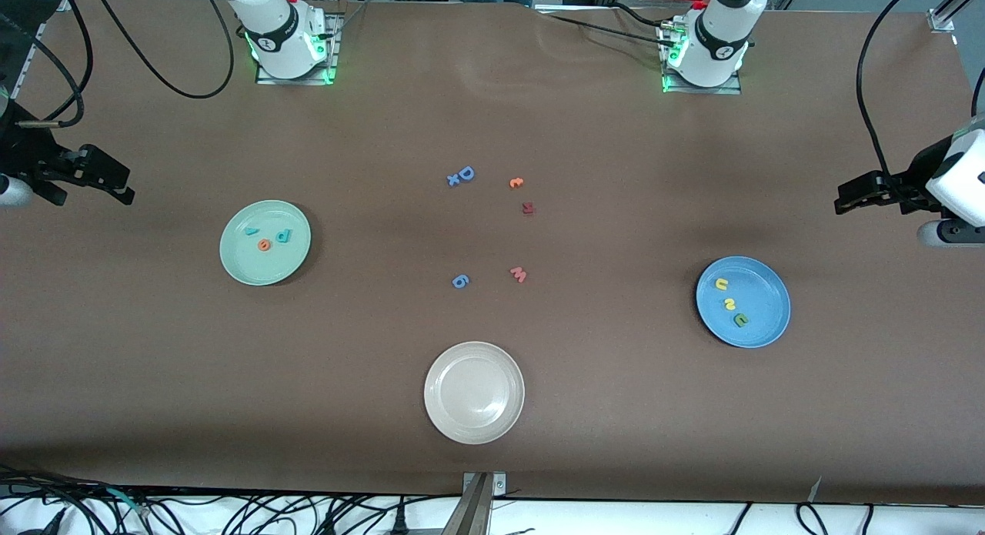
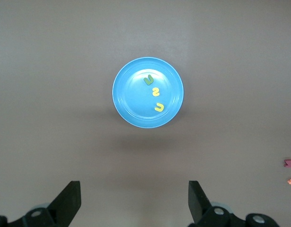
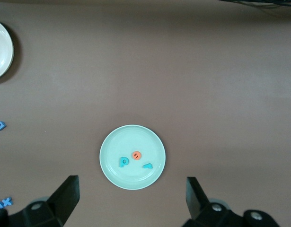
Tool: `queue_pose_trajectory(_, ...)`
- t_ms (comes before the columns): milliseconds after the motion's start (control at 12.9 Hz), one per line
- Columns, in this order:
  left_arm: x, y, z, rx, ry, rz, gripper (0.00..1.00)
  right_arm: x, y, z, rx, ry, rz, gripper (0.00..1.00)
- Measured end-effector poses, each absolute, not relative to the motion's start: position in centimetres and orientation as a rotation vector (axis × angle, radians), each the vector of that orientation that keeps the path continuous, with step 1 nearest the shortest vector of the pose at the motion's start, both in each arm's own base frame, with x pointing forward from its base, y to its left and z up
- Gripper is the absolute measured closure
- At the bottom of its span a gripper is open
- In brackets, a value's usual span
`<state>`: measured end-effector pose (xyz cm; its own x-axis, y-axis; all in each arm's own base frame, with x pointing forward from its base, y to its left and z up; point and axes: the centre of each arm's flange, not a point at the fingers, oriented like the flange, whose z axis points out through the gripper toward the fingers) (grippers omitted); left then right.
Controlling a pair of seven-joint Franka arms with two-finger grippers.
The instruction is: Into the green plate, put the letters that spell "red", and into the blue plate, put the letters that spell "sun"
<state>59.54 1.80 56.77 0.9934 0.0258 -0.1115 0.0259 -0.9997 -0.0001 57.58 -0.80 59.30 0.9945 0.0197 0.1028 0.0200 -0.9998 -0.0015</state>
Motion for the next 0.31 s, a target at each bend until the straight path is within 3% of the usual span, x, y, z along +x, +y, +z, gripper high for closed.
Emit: queue_pose_trajectory(309,59.54,1.72,56.78,3.135,0.038,-0.175,0.0,57.53,-0.83,59.26,-3.135,-0.03,-0.155,0.0)
